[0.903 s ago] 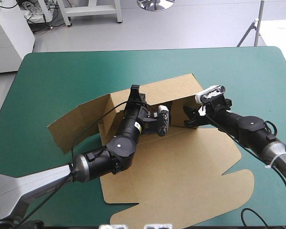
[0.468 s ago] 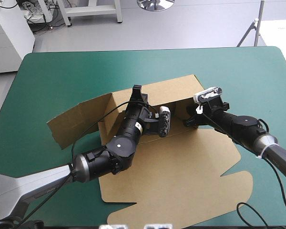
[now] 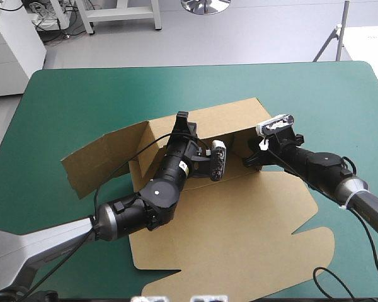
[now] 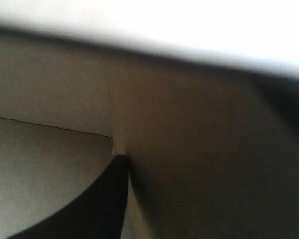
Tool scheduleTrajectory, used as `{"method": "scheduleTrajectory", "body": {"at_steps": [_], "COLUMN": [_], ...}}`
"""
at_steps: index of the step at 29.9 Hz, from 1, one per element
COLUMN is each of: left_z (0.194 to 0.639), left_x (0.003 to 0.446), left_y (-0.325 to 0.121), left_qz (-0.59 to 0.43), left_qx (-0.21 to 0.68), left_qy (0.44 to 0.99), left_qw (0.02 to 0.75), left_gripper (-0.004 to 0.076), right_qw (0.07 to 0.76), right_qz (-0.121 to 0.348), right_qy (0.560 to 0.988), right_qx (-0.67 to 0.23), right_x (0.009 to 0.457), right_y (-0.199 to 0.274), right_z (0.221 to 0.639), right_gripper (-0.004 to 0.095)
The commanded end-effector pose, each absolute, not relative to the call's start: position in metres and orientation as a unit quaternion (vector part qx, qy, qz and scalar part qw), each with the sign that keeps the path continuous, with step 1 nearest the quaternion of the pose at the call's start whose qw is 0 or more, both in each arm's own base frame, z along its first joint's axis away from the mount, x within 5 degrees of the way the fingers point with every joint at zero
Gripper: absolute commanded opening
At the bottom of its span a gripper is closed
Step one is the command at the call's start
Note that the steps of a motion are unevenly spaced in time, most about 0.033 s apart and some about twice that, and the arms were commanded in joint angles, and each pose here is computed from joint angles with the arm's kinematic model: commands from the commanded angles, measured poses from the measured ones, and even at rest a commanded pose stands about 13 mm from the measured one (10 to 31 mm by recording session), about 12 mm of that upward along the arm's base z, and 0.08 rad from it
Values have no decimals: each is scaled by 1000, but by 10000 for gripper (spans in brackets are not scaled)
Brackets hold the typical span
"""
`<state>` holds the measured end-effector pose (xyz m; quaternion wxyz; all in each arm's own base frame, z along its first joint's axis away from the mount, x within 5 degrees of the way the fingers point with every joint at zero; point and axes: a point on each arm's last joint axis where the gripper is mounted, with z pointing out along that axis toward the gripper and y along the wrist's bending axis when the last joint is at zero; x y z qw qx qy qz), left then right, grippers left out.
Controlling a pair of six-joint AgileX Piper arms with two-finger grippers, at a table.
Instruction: Fold the box
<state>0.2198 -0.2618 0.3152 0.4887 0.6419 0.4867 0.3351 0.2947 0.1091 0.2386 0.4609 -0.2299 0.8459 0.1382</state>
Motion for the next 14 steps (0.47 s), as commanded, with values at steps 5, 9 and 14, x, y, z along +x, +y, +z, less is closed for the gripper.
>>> {"method": "scheduleTrajectory", "body": {"at_steps": [5, 9, 14], "left_z": [337, 337, 337], "left_x": [217, 216, 215], "left_y": [-259, -260, -263], "left_qz": [334, 330, 321], "left_qx": [619, 622, 627], "left_qy": [484, 482, 473], "left_qw": [520, 522, 529], "left_gripper": [8, 187, 517], "right_qw": [485, 485, 486], "right_qz": [197, 192, 183], "right_qy": [817, 820, 827], "right_qx": [-241, -234, -217], "right_x": [287, 288, 290], "right_y": [119, 118, 115], "right_z": [264, 263, 263], "right_gripper": [1, 1, 1]}}
